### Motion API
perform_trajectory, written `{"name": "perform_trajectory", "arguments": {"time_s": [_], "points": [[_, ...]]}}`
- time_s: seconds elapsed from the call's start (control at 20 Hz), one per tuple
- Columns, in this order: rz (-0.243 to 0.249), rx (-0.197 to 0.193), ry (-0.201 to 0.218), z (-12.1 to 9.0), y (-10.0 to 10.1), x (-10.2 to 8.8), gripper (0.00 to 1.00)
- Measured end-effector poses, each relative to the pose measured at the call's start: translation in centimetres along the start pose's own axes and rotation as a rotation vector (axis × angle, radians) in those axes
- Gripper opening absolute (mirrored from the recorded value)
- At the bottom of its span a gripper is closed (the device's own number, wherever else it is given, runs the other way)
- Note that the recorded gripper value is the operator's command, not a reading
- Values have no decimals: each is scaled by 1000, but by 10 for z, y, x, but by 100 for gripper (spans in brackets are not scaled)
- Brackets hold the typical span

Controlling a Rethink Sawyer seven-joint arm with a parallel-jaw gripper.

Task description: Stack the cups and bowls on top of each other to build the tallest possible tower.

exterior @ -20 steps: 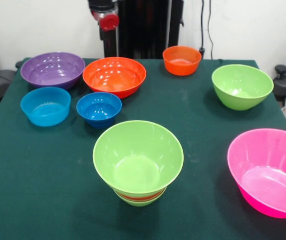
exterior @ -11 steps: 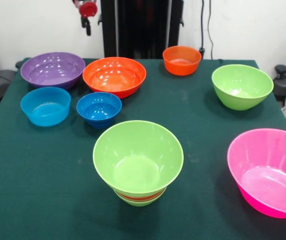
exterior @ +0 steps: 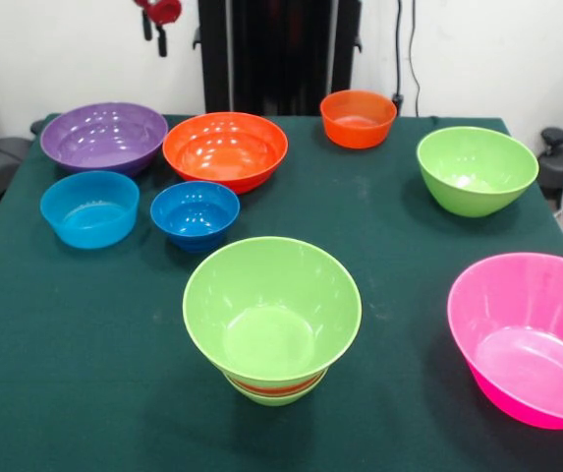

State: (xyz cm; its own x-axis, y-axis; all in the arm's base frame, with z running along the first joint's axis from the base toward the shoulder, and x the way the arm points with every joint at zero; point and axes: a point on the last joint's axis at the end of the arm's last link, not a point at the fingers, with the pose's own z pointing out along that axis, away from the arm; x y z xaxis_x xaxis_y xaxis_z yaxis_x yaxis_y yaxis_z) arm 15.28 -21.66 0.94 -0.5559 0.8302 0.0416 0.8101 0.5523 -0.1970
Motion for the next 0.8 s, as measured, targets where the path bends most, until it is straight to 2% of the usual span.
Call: {"name": "perform_trajectory", "arguments": {"time_s": [0.2,0.5,0.65,0.8], "points": [[-59,28,-12,15,-12,-11,100],[-48,37,-27,35,-26,-30,100],[-11,28,-36,52,-36,-43,100],[73,16,-42,64,-38,-50,100]]}}
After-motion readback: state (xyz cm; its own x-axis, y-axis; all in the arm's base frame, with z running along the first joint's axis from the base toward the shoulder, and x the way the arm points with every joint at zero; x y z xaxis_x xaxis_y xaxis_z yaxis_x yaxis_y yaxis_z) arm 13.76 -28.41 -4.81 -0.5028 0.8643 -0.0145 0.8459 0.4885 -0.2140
